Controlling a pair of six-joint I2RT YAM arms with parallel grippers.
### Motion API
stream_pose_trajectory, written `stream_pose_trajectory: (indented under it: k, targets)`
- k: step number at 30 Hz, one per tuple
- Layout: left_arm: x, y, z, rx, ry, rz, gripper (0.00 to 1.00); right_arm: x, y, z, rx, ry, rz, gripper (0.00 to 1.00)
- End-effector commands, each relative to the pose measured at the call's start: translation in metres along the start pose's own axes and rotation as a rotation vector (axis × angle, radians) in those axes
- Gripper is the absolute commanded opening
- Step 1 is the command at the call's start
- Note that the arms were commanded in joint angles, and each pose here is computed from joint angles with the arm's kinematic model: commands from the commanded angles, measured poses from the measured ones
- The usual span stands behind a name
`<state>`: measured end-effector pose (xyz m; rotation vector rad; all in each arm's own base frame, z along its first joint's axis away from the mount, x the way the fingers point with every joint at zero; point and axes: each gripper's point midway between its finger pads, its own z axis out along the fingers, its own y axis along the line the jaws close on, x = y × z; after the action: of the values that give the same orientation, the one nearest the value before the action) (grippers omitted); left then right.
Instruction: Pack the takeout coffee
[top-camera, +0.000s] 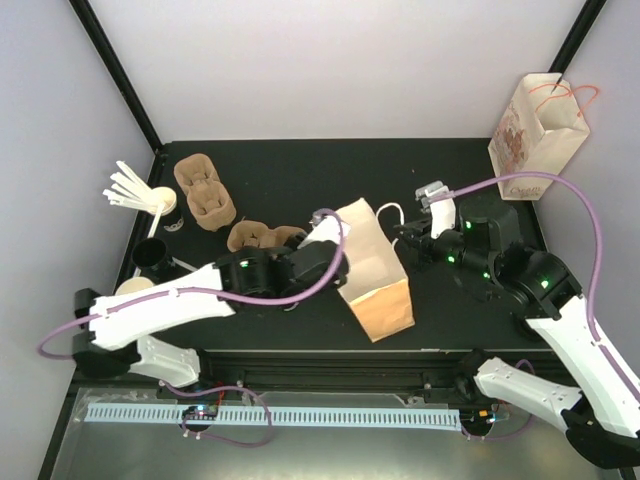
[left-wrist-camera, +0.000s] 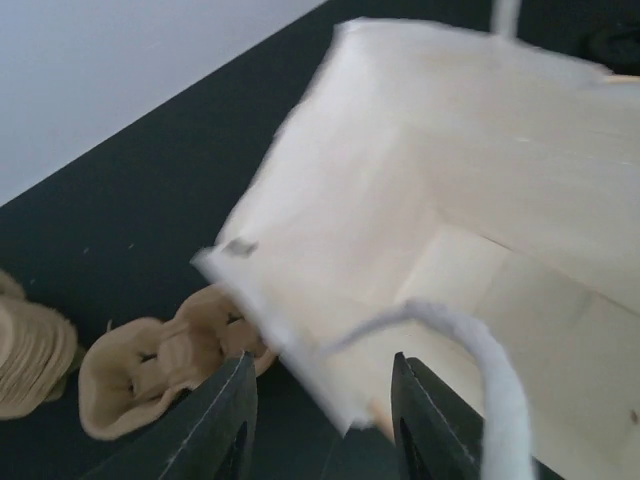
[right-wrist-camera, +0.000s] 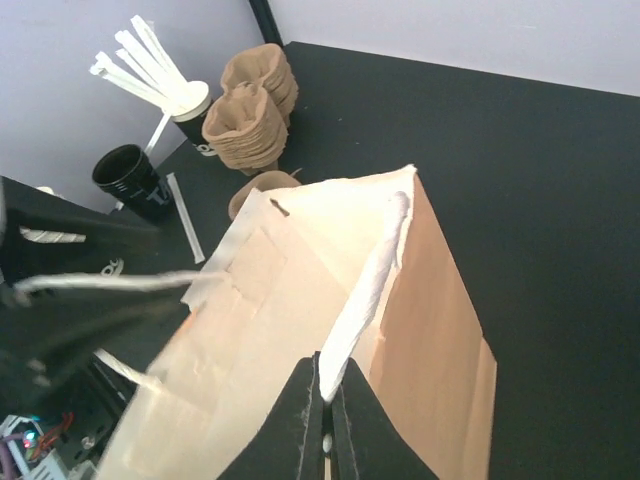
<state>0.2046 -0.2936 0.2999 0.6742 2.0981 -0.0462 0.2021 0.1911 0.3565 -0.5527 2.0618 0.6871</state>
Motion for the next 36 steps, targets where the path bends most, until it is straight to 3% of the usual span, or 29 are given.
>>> stream_pose_trajectory:
  k: [1, 9, 18, 21, 23, 30, 36]
  targets:
    - [0.007, 0.057, -0.027, -0.089, -0.072, -0.215, 0.39, -0.003, -0.011, -0.006, 0.063, -0.04, 0.024, 0.02]
    - [0.049, 0.09, -0.024, -0.027, -0.041, -0.419, 0.32, 0.008, -0.021, -0.005, 0.113, -0.003, 0.043, 0.02]
    - [0.083, 0.079, 0.001, 0.182, -0.005, -0.604, 0.33, 0.032, -0.049, -0.006, 0.265, 0.057, 0.114, 0.09]
    - [0.09, 0.068, 0.01, 0.229, 0.019, -0.611, 0.33, 0.042, -0.057, -0.002, 0.303, 0.082, 0.128, 0.17]
    - [0.091, 0.059, 0.014, 0.266, 0.03, -0.609, 0.33, 0.051, -0.061, 0.002, 0.317, 0.111, 0.132, 0.27]
    - [0.09, 0.035, 0.021, 0.379, 0.05, -0.596, 0.34, 0.085, -0.064, 0.025, 0.307, 0.232, 0.143, 0.38]
    - [0.091, 0.018, 0.028, 0.448, 0.062, -0.588, 0.34, 0.104, -0.057, 0.04, 0.247, 0.295, 0.156, 0.58]
